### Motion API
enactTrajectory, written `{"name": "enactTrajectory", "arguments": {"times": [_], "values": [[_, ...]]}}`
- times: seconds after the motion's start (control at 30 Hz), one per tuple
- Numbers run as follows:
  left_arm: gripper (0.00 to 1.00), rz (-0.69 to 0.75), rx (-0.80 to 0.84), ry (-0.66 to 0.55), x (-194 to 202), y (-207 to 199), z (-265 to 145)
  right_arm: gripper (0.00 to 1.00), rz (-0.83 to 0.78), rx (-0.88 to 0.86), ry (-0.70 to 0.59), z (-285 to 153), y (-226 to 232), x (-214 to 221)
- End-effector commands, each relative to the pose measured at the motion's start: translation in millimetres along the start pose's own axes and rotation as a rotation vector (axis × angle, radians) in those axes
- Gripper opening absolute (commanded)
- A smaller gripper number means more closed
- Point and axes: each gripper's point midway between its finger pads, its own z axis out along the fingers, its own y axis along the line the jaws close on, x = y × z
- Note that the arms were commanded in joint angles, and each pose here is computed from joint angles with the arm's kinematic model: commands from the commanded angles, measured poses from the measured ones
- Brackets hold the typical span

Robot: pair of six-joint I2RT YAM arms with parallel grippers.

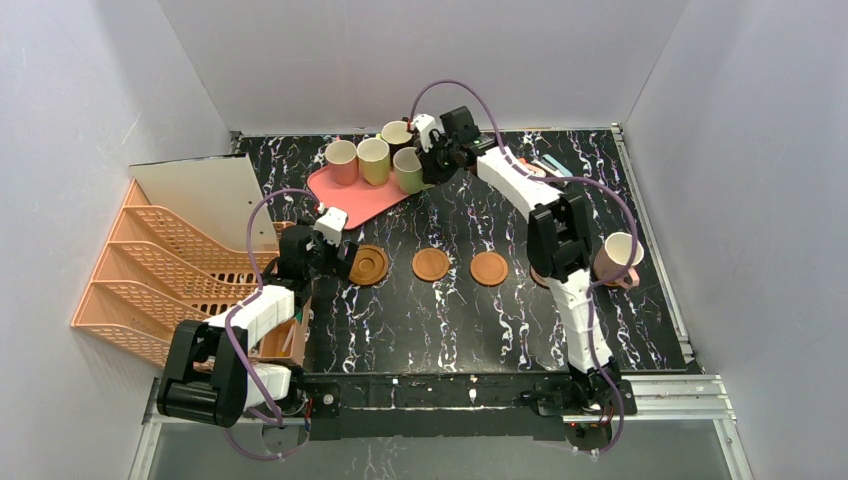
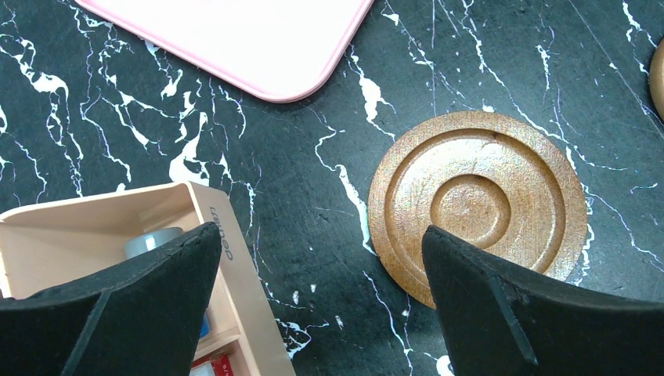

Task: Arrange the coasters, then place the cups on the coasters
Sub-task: Pick up the cup from the tray, then place the cup on the coaster.

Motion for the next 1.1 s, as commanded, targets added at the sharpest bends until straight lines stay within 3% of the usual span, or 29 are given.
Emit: {"name": "enactTrajectory", "arguments": {"times": [0.0, 0.33, 0.63, 0.83, 1.07], "values": [[0.98, -0.005, -0.017, -0.029, -4, 4, -4, 0.01, -0.082, 0.119, -0.189, -84, -2, -80], [0.98, -0.008, -0.014, -0.047, -8, 3, -6, 0.01, -0.094, 0.297, -0.204, -178, 11, -61], [0.98, -0.028, -0.006, -0.049, -17, 3, -10, 0.01, -0.039, 0.342, -0.16, -259, 46, 12], [0.98, -0.005, -0.015, 0.005, -21, 7, -29, 0.01, 0.034, 0.381, -0.138, -325, 44, 67], [0.98, -0.005, 0.025, -0.088, -14, -10, -53, 0.01, 0.046, 0.449, -0.148, -339, 55, 128]]}}
